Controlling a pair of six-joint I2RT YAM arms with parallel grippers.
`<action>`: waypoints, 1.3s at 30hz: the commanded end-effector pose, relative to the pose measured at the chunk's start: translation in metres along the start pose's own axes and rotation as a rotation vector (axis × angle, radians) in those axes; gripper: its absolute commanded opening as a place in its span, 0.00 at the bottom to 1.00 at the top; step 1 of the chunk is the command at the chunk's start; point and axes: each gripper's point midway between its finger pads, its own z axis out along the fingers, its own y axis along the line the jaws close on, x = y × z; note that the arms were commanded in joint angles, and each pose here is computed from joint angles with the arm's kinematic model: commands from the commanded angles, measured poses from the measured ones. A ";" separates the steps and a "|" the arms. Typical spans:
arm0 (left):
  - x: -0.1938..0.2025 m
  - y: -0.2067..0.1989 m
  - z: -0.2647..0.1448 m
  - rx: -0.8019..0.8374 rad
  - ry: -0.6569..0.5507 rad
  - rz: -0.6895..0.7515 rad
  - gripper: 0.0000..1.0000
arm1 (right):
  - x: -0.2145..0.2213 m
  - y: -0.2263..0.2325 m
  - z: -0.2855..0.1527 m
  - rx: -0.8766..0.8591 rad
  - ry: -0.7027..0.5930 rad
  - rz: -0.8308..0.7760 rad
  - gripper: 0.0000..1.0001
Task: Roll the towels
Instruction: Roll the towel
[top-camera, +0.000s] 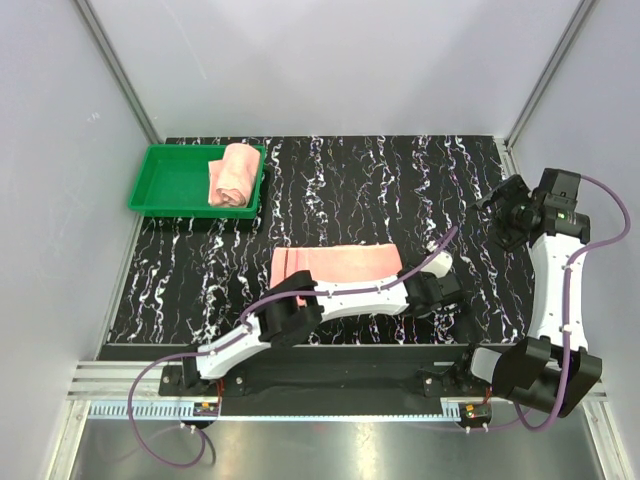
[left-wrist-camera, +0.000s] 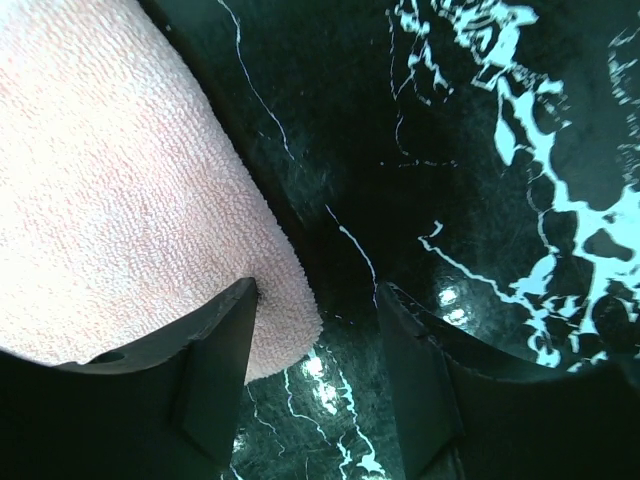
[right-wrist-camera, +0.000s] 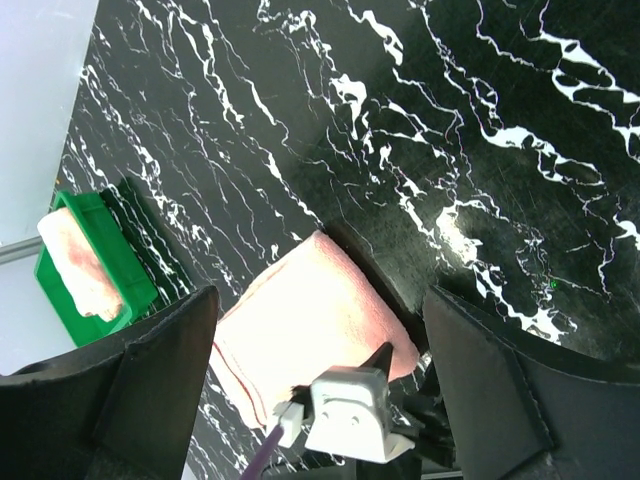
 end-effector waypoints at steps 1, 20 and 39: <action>-0.007 0.001 0.000 -0.033 -0.027 -0.009 0.55 | 0.004 0.005 -0.003 -0.032 0.009 -0.024 0.91; 0.049 0.034 0.001 0.039 0.035 0.060 0.00 | 0.002 0.005 0.007 -0.041 0.024 -0.021 0.89; 0.021 0.016 -0.083 0.373 0.002 -0.213 0.00 | -0.001 0.012 0.016 -0.066 0.046 -0.020 0.87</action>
